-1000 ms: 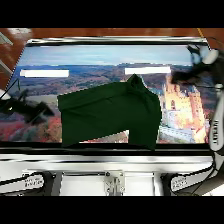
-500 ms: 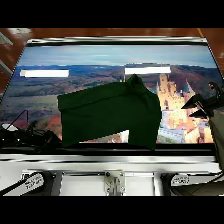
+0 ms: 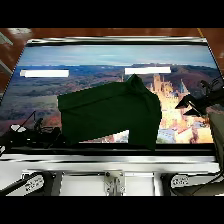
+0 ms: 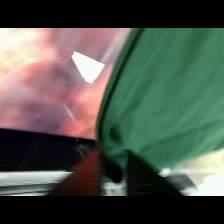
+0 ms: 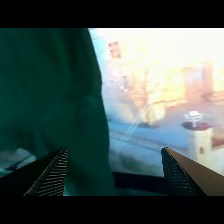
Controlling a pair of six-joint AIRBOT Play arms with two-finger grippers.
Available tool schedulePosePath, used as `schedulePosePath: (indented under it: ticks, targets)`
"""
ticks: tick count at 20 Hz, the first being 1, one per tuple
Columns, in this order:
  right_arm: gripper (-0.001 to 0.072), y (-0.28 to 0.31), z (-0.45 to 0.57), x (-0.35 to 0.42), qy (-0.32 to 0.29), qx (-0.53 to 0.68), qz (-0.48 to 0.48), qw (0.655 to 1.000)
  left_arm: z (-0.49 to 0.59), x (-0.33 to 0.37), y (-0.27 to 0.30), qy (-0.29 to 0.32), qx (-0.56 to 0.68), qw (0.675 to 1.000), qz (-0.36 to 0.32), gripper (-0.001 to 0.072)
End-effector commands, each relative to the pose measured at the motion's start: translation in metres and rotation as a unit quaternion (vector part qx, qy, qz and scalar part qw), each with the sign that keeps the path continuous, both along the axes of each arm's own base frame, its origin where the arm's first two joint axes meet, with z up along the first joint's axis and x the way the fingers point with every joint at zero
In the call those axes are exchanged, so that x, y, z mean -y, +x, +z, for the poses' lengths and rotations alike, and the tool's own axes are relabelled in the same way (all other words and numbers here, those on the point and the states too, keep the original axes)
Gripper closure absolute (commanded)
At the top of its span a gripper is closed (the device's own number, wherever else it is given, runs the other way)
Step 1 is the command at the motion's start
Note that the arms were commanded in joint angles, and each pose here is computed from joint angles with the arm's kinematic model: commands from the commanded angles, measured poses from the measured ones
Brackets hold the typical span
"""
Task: Fold the shirts.
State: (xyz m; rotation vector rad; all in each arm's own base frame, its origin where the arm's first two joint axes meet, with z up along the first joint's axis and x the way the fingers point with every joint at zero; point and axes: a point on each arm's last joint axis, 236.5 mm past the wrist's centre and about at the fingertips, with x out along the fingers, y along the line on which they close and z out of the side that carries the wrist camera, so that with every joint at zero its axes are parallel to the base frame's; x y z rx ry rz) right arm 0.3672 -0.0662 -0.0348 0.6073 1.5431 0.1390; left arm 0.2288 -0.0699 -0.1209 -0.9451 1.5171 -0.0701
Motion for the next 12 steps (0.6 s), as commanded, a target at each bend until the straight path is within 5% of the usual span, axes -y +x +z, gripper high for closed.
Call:
schedulePosePath:
  ticks: [1,9,12]
  targets:
    - [0.0024,-0.011,-0.03,-0.024,-0.008,-0.018,0.026,0.999,0.003,0.01,0.004,-0.004,0.013,1.0,-0.01,0.0672]
    - [0.0051,0.02,-0.096,-0.092,0.069,0.012,-0.028,0.997,0.027,0.004,0.026,0.006,0.061,0.998,-0.021,0.0673]
    - [0.0556,0.033,-0.103,-0.093,0.05,0.028,-0.041,0.997,0.042,-0.001,0.043,0.017,0.093,0.995,-0.021,0.0674]
